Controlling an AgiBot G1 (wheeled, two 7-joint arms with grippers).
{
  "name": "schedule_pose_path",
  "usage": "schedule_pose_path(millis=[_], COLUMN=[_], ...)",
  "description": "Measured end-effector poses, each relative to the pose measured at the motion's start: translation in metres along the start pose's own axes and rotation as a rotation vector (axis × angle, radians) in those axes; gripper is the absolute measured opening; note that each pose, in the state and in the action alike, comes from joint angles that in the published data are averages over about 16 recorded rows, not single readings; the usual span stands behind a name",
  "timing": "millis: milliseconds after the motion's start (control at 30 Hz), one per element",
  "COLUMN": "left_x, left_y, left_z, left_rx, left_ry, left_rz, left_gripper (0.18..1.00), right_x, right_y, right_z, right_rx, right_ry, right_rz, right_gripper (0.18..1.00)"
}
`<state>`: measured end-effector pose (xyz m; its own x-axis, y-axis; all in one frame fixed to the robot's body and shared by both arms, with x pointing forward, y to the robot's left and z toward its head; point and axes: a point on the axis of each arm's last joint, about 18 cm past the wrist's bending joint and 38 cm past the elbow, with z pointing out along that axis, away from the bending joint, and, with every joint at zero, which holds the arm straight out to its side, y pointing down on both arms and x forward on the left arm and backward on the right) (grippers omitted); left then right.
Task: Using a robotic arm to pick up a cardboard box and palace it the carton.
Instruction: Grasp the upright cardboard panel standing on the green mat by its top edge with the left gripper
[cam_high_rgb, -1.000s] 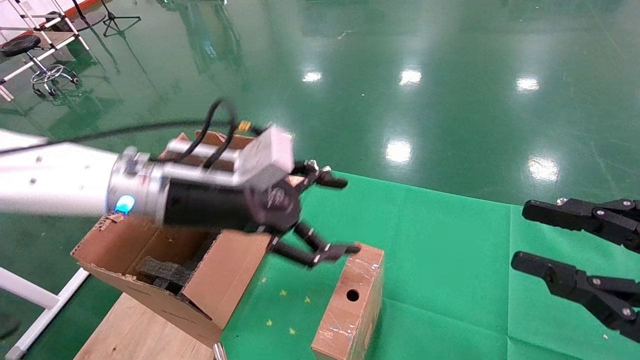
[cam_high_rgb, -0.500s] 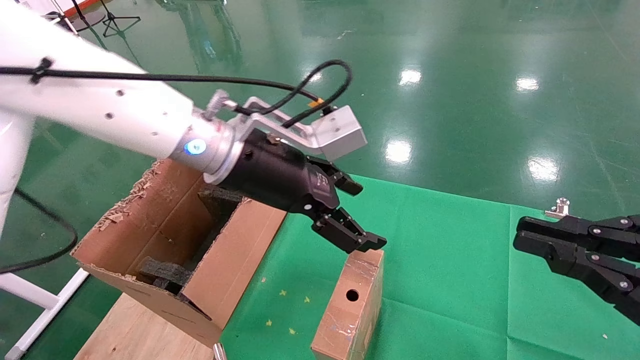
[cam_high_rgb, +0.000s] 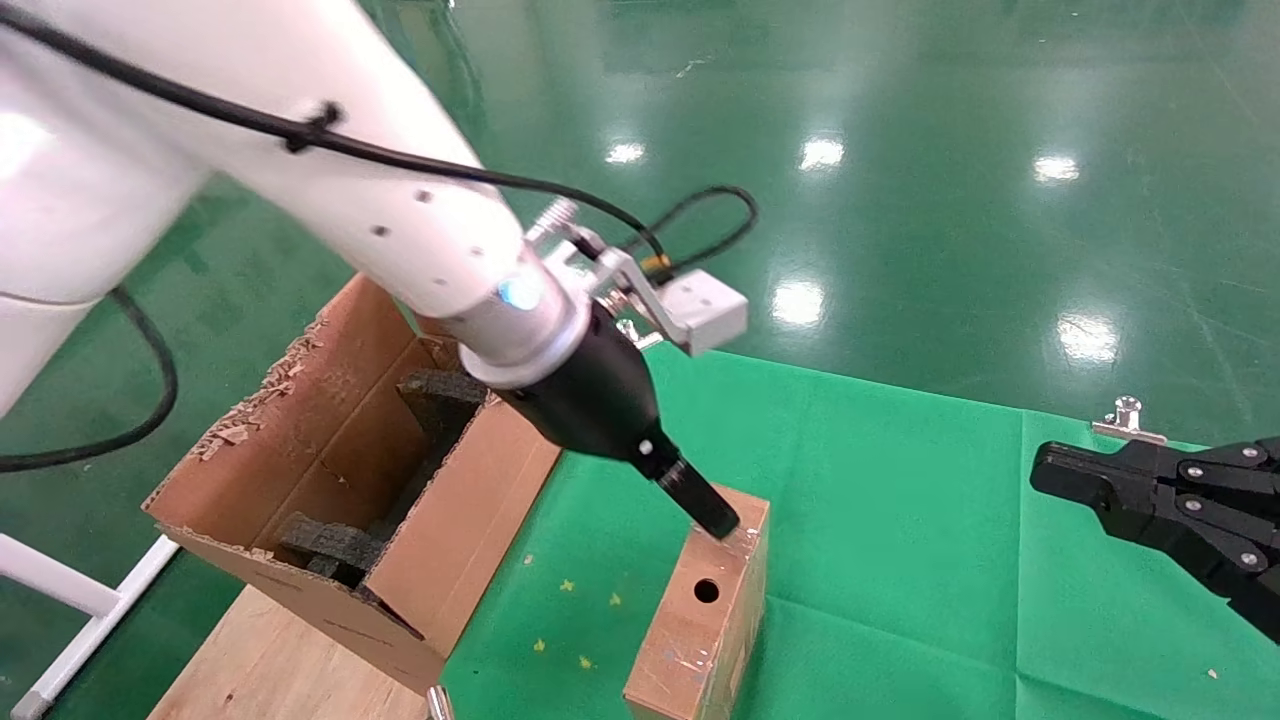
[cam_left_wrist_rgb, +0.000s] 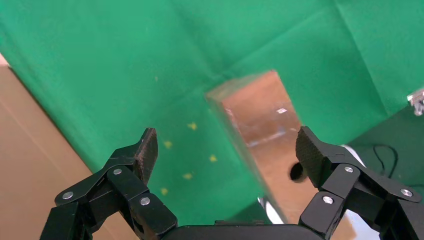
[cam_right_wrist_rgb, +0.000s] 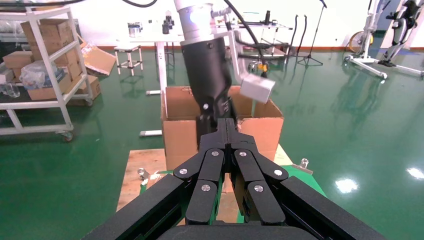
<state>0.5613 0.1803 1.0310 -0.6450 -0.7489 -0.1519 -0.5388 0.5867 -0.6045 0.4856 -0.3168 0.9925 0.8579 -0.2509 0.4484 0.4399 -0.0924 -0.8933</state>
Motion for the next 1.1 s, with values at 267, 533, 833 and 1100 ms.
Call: schedule_pose_path(millis=[267,533,833,1100], left_x=[0.020,0.031,0.033,0.031], left_y=[-0.001,-0.001,-0.001,-0.001], left_z=[0.018,0.036,0.051,0.056], left_rx=[-0.081,-0.117,-0.137,-0.142], left_ry=[0.002,-0.003,-0.044,-0.074], left_rz=[-0.068,-0.071,-0.053,-0.030], left_gripper=[1.001,1.001,1.001,1.001], right_x=[0.000,0.000,0.000,0.000], right_y=[0.000,0.000,0.000,0.000], right_z=[0.000,0.000,0.000,0.000], right_rx=[0.000,0.000,0.000,0.000], right_ry=[0.000,0.000,0.000,0.000], right_rz=[0.000,0.000,0.000,0.000], right_gripper=[0.191,0.191,0.191,0.191])
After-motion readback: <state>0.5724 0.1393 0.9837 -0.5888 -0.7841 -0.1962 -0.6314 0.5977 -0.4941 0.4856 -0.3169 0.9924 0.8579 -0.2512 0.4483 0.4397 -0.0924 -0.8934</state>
